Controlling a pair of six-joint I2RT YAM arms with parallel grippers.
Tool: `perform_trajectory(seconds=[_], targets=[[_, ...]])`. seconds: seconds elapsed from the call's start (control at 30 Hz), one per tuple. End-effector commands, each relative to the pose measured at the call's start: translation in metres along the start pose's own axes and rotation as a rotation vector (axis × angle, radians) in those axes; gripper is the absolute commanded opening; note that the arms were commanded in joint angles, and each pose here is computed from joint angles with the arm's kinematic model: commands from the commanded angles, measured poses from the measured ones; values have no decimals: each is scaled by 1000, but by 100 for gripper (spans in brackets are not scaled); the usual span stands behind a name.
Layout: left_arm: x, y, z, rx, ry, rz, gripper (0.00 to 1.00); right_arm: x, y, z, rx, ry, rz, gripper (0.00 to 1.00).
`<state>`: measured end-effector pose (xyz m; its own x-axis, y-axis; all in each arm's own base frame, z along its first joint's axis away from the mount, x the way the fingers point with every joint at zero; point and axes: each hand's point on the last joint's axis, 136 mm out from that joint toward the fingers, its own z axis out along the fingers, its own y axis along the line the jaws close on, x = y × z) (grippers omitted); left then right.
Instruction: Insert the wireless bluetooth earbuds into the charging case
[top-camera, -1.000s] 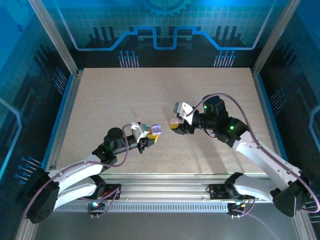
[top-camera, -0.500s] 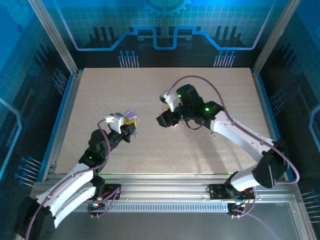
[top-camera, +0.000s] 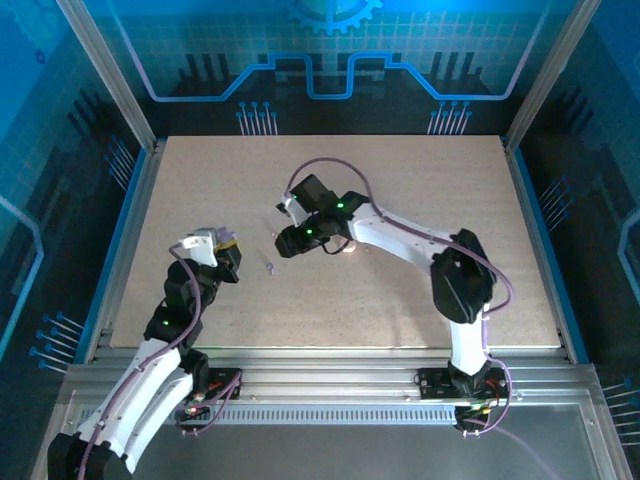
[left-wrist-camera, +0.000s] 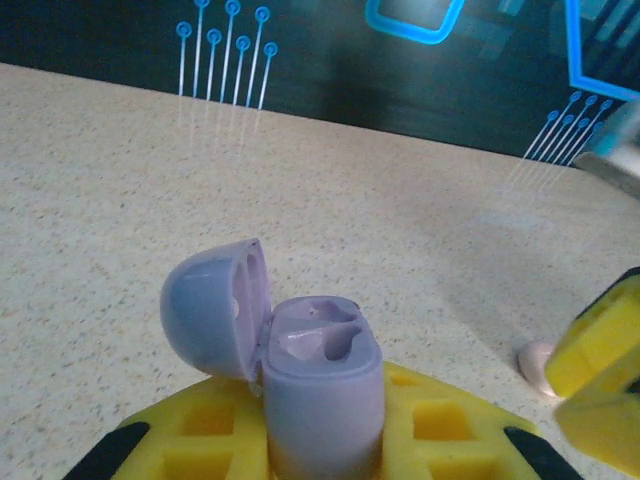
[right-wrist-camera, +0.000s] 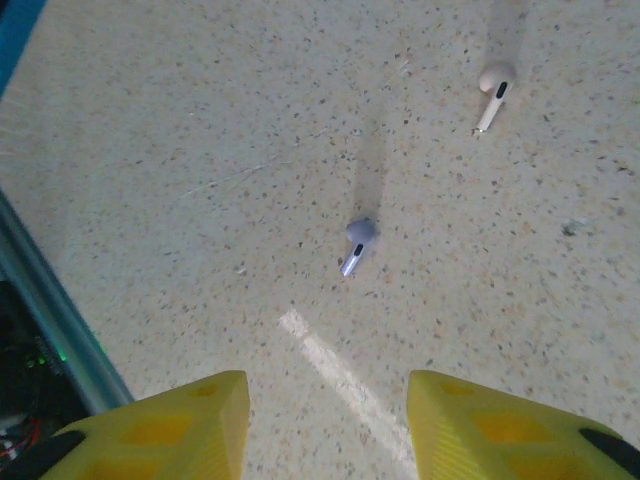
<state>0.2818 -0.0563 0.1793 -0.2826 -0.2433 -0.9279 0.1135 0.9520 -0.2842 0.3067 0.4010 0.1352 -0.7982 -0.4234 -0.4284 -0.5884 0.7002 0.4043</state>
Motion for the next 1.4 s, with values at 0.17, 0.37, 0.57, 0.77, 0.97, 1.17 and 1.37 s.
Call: perform_trajectory(seconds=[0.17, 0.37, 0.57, 0.77, 0.97, 1.17, 1.37], targets=[[-8, 10, -6, -48, -5, -22, 13, 12, -3, 59, 75, 122, 45, 40], [-9, 10, -6, -45, -9, -22, 13, 15, -4, 84, 84, 143, 53, 42], [-8, 9, -6, -42, -4, -21, 13, 19, -6, 98, 83, 163, 60, 43], [-9, 9, -6, -37, -9, -24, 13, 22, -8, 111, 72, 178, 68, 43], [-11, 8, -6, -37, -18, -23, 13, 21, -6, 118, 60, 179, 71, 43], [-11, 9, -6, -37, -17, -23, 13, 21, -5, 124, 51, 184, 72, 41], [-12, 8, -6, -35, -21, -23, 13, 23, -6, 130, 67, 192, 70, 38]])
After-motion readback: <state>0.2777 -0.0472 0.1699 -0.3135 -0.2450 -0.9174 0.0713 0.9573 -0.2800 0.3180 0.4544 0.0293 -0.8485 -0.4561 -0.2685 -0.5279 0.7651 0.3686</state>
